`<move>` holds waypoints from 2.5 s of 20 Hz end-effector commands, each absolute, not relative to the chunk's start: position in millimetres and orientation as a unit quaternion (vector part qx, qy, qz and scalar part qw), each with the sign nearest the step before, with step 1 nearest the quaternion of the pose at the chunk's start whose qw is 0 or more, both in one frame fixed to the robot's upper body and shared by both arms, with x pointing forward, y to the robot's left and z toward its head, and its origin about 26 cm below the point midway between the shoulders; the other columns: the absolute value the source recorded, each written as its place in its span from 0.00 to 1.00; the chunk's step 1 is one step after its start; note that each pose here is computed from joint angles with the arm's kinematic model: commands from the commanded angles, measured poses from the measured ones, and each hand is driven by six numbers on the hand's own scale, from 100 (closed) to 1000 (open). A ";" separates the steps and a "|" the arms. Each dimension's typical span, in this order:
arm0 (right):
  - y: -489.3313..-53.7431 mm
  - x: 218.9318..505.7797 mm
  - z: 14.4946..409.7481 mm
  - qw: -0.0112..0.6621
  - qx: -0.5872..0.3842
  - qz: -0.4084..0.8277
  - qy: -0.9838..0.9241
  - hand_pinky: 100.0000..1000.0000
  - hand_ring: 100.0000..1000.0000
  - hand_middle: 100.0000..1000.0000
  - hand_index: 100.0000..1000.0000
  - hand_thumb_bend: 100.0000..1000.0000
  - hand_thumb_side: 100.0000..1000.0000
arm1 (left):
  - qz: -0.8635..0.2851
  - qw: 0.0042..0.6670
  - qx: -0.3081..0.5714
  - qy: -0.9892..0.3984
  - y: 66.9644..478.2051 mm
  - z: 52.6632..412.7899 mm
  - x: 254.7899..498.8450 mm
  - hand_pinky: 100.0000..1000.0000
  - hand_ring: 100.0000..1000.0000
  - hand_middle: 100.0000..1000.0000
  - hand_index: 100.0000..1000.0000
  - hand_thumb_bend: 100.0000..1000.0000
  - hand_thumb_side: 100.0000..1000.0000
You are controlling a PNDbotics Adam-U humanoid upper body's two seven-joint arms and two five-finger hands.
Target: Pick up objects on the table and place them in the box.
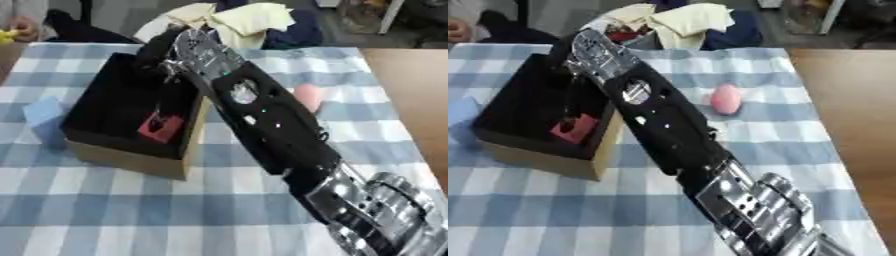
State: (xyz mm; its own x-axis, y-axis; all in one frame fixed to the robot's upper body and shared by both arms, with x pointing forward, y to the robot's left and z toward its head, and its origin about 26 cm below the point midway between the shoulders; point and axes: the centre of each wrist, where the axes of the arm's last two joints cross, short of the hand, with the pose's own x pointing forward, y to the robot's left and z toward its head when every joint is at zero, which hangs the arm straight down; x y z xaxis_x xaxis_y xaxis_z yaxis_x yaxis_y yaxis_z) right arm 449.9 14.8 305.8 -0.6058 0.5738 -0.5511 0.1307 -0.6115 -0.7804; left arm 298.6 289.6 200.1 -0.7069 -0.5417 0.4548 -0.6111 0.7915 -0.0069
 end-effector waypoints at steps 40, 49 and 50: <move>-234.0 453.7 341.4 0.369 -0.445 0.669 -0.467 0.94 0.92 0.86 0.94 0.41 0.52 | 0.073 0.209 0.336 -0.915 296.1 204.9 294.5 0.40 0.65 0.57 0.77 0.00 0.77; -240.3 462.1 311.8 0.392 -0.440 0.665 -0.458 0.92 0.92 0.85 0.92 0.44 0.48 | 0.070 0.210 0.333 -0.916 294.9 204.9 294.8 0.40 0.65 0.57 0.77 0.00 0.76; -240.8 463.0 310.0 0.394 -0.443 0.664 -0.456 0.92 0.92 0.85 0.92 0.45 0.48 | 0.070 0.210 0.333 -0.916 294.8 204.8 294.8 0.40 0.65 0.57 0.77 0.00 0.76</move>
